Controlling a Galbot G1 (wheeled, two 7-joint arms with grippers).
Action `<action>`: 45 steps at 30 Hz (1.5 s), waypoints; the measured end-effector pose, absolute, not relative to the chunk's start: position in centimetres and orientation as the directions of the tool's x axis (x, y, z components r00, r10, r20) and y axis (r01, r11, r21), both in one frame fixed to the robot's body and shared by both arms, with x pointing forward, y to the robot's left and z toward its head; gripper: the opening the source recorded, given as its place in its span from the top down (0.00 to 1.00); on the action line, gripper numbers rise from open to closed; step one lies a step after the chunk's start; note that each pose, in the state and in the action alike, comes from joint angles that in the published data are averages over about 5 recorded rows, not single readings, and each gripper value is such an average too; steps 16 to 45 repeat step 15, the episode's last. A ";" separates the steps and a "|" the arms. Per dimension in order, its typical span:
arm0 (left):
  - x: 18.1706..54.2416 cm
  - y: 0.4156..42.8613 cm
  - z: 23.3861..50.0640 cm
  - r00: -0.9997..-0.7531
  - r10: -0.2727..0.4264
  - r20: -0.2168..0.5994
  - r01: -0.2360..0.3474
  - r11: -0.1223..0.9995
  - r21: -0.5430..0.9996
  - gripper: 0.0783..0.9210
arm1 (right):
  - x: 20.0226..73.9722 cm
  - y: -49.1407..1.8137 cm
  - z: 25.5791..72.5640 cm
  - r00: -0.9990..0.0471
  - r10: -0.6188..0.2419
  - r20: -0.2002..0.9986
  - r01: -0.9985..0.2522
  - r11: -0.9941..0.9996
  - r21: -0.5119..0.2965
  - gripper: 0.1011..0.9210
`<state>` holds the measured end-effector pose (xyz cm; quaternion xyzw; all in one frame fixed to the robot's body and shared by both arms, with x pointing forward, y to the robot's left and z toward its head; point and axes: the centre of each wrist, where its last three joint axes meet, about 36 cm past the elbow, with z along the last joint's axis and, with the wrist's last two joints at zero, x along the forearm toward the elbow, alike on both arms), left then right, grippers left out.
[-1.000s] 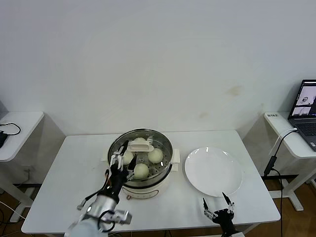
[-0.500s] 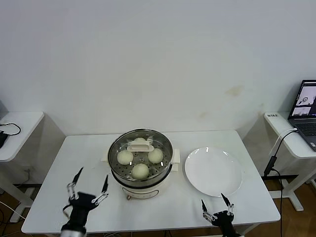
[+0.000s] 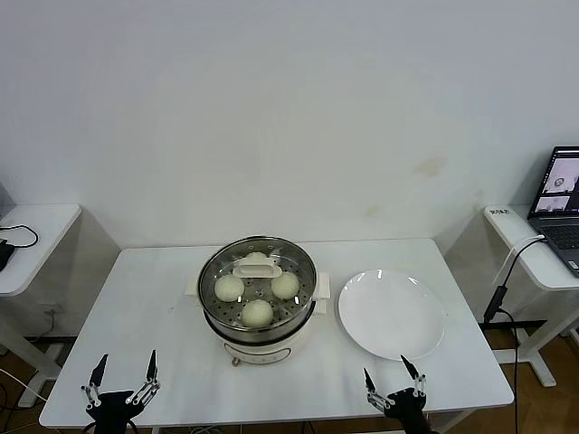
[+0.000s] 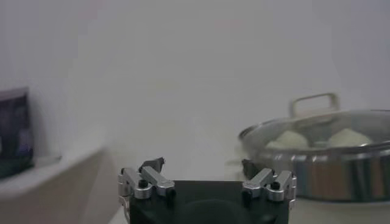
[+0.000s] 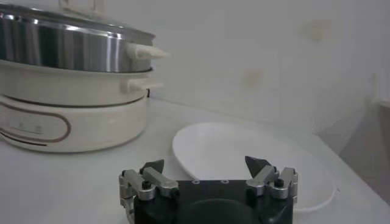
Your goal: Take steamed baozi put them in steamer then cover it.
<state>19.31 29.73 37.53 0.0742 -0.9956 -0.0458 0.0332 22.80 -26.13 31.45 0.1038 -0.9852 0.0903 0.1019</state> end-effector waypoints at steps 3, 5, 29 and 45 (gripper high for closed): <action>19.1 29.8 37.4 -0.985 -0.161 0.066 -0.156 0.985 0.080 0.12 | 23.0 -25.7 31.8 -0.958 -0.188 0.218 -0.223 0.963 -0.153 0.12; 19.0 29.8 37.3 -0.984 -0.167 0.070 -0.161 0.984 0.074 0.12 | 23.0 -25.4 32.0 -0.958 -0.188 0.218 -0.223 0.963 -0.149 0.12; 18.9 29.5 36.7 -0.980 -0.180 0.083 -0.174 0.982 0.068 0.12 | 22.9 -24.7 32.4 -0.958 -0.187 0.219 -0.219 0.966 -0.134 0.12; 18.9 29.5 36.7 -0.980 -0.180 0.083 -0.174 0.982 0.068 0.12 | 22.9 -24.7 32.4 -0.958 -0.187 0.219 -0.219 0.966 -0.134 0.12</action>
